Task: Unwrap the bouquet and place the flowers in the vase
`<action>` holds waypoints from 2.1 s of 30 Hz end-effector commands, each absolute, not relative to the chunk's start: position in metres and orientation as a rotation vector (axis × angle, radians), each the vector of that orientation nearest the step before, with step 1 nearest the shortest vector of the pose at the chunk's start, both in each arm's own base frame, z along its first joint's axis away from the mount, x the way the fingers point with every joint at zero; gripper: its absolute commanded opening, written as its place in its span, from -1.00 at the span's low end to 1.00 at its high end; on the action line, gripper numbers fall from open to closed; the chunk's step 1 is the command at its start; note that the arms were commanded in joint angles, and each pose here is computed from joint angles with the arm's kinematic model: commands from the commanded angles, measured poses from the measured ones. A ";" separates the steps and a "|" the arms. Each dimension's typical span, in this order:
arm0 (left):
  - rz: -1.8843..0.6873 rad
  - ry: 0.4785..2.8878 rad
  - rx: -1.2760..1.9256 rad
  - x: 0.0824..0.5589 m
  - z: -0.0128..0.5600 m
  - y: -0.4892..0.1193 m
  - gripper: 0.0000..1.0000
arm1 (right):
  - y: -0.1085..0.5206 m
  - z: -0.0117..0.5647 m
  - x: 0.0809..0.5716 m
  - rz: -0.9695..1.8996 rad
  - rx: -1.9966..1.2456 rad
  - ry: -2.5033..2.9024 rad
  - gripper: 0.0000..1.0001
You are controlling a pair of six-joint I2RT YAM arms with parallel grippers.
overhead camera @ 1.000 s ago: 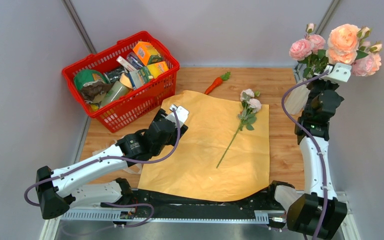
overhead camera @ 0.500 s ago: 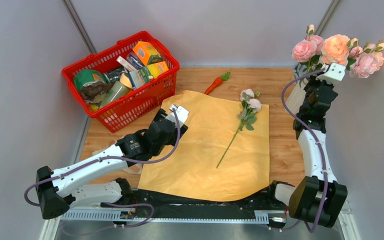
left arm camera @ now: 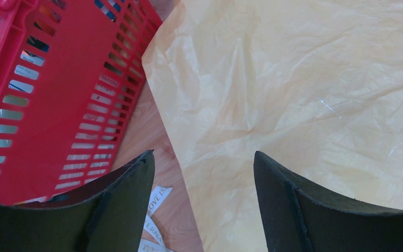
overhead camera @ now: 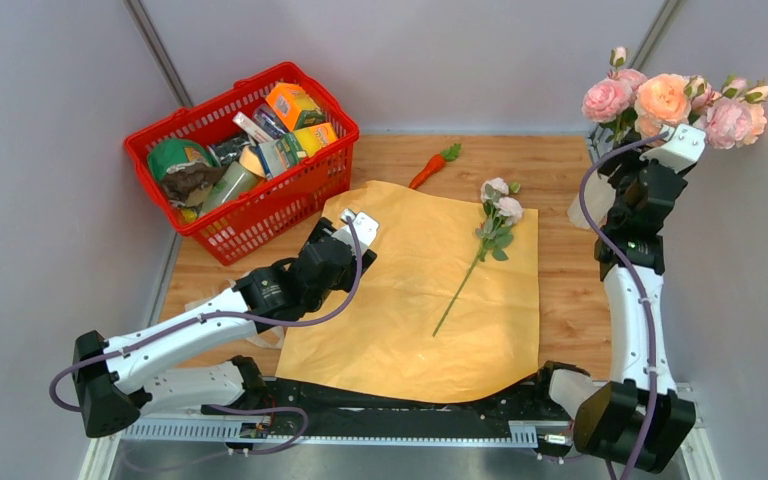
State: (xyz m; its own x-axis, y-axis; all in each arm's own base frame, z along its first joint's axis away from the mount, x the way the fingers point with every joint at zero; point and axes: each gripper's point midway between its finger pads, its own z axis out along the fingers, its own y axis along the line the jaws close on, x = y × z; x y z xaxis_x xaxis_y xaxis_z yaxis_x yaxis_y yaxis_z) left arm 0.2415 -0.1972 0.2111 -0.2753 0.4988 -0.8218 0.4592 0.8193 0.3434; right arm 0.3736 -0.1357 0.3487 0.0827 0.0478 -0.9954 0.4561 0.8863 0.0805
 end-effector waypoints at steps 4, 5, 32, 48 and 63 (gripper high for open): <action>0.028 1.881 0.708 0.244 0.224 -0.203 0.54 | -0.101 0.348 0.341 -0.156 0.400 1.574 0.53; 0.024 1.882 0.712 0.244 0.223 -0.203 0.54 | -0.093 0.343 0.339 -0.117 0.386 1.599 0.53; 0.011 1.870 0.701 0.243 0.229 -0.202 0.54 | 0.033 0.147 0.335 0.788 0.857 1.906 0.25; 0.007 1.870 0.701 0.243 0.229 -0.202 0.54 | 0.084 0.078 0.368 0.743 0.823 2.090 0.06; 0.012 1.869 0.697 0.243 0.230 -0.202 0.54 | 0.096 0.050 0.388 0.581 0.813 2.177 -0.09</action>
